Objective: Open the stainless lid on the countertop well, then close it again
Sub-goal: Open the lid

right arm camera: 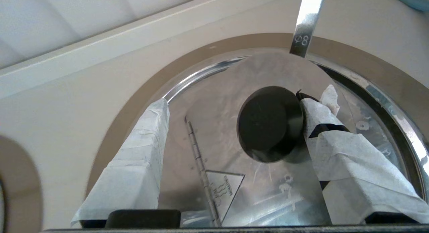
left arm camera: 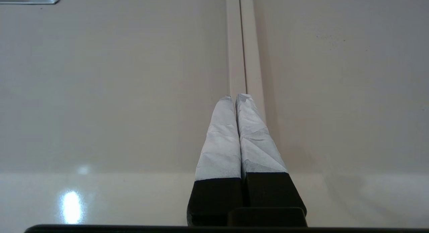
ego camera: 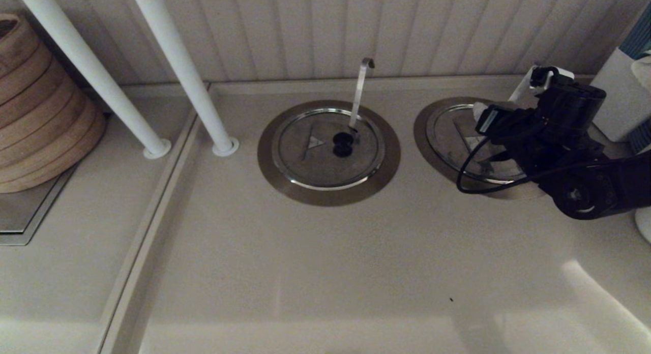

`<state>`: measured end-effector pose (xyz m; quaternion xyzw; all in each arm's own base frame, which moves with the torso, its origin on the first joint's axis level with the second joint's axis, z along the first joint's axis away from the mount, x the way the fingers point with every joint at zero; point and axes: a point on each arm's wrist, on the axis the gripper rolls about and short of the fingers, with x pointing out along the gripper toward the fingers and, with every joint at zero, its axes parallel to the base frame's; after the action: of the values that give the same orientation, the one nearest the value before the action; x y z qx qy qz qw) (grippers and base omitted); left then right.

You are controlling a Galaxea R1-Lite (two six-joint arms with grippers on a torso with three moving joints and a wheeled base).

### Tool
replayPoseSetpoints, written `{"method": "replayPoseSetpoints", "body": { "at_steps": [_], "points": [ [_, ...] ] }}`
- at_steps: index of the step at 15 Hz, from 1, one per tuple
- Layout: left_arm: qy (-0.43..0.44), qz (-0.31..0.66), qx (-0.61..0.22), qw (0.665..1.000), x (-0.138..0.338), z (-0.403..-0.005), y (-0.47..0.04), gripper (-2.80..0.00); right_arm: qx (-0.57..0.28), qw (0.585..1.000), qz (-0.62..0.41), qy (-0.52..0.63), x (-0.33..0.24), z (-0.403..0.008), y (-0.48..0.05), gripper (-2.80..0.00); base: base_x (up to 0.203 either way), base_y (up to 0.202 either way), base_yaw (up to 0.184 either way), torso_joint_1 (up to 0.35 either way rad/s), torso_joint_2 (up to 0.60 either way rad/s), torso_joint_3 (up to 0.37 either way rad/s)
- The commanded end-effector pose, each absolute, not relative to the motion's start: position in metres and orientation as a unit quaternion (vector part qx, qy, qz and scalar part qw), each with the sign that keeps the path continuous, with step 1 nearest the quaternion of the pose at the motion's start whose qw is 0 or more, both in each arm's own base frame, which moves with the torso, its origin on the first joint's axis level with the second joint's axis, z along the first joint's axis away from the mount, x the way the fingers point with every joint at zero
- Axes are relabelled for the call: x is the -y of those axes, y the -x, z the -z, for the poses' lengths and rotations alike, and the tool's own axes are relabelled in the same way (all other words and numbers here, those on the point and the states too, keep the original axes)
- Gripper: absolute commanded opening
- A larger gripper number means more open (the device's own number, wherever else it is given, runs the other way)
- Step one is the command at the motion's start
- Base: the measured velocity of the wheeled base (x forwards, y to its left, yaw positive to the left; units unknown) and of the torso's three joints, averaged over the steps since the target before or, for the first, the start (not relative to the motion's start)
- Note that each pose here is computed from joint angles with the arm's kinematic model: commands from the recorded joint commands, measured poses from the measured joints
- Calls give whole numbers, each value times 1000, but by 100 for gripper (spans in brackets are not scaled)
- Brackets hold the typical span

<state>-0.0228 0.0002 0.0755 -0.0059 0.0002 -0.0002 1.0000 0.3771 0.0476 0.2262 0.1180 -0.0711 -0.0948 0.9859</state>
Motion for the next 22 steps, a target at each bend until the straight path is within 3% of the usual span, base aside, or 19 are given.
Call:
{"method": "replayPoseSetpoints", "body": {
  "at_steps": [1,22],
  "points": [
    [6,0,-1,1000,0,-76,23,-280,77,986,89,-121,-51,-231,-372,0,0,0,0,0,0,0],
    [6,0,-2,1000,0,-75,23,-280,74,988,61,-124,-71,-235,-357,0,0,0,0,0,0,0]
  ]
}}
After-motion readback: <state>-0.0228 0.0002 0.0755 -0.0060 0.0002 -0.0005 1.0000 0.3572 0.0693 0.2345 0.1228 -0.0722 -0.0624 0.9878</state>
